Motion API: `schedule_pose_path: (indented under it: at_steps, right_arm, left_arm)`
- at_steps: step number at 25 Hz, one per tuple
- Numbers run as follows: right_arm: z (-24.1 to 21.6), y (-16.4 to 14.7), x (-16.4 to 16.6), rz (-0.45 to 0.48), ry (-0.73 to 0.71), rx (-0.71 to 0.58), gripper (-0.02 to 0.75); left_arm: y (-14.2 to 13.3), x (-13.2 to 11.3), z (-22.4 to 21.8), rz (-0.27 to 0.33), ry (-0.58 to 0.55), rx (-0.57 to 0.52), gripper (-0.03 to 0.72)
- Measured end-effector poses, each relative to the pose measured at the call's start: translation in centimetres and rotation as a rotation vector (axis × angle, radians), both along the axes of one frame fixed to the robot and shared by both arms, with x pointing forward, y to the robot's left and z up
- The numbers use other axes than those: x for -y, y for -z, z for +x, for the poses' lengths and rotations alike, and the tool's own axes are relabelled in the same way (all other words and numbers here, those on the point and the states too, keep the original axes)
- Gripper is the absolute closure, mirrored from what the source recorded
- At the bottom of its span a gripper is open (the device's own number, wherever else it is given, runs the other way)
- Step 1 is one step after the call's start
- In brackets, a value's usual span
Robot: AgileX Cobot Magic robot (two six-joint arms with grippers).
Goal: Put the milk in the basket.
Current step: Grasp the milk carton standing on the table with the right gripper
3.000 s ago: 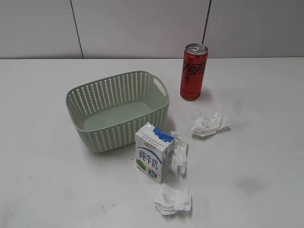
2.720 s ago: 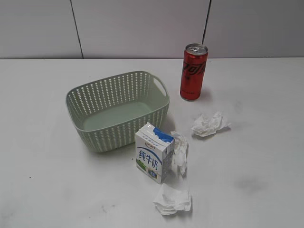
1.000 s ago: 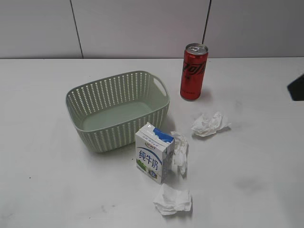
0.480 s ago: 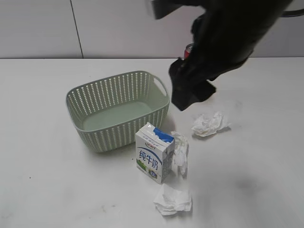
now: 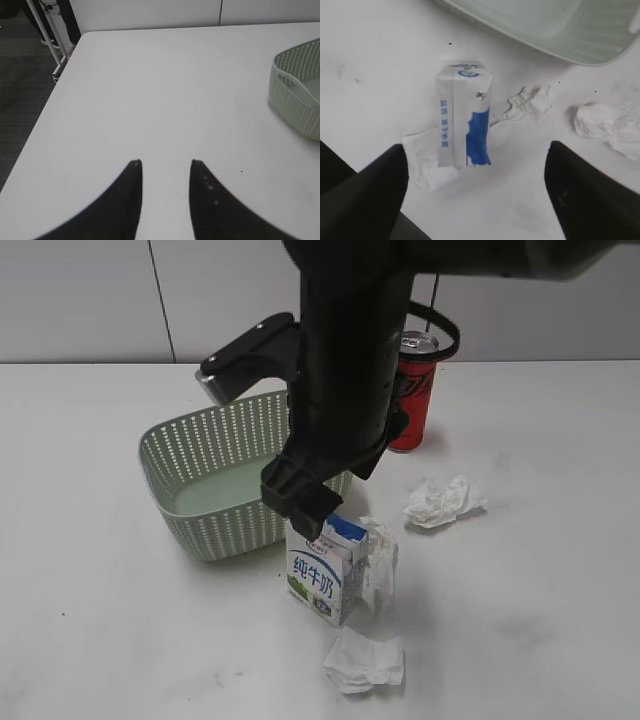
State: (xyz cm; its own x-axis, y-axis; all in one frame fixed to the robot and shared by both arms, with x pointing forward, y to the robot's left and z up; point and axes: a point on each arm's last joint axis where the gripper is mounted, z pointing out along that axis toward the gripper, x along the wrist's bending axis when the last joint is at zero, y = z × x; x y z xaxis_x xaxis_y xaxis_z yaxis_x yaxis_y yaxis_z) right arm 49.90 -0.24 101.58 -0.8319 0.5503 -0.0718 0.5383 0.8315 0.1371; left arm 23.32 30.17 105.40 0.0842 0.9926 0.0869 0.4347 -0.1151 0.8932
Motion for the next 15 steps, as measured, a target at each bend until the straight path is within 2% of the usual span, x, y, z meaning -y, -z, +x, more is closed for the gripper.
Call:
schedule_pose_path:
  at_steps: [15]
  right_arm:
    - [1.3,6.7,-1.7,-0.064,-0.002,-0.064,0.090]
  left_arm:
    - [0.0,0.0,0.0,0.000,0.000,0.000,0.448]
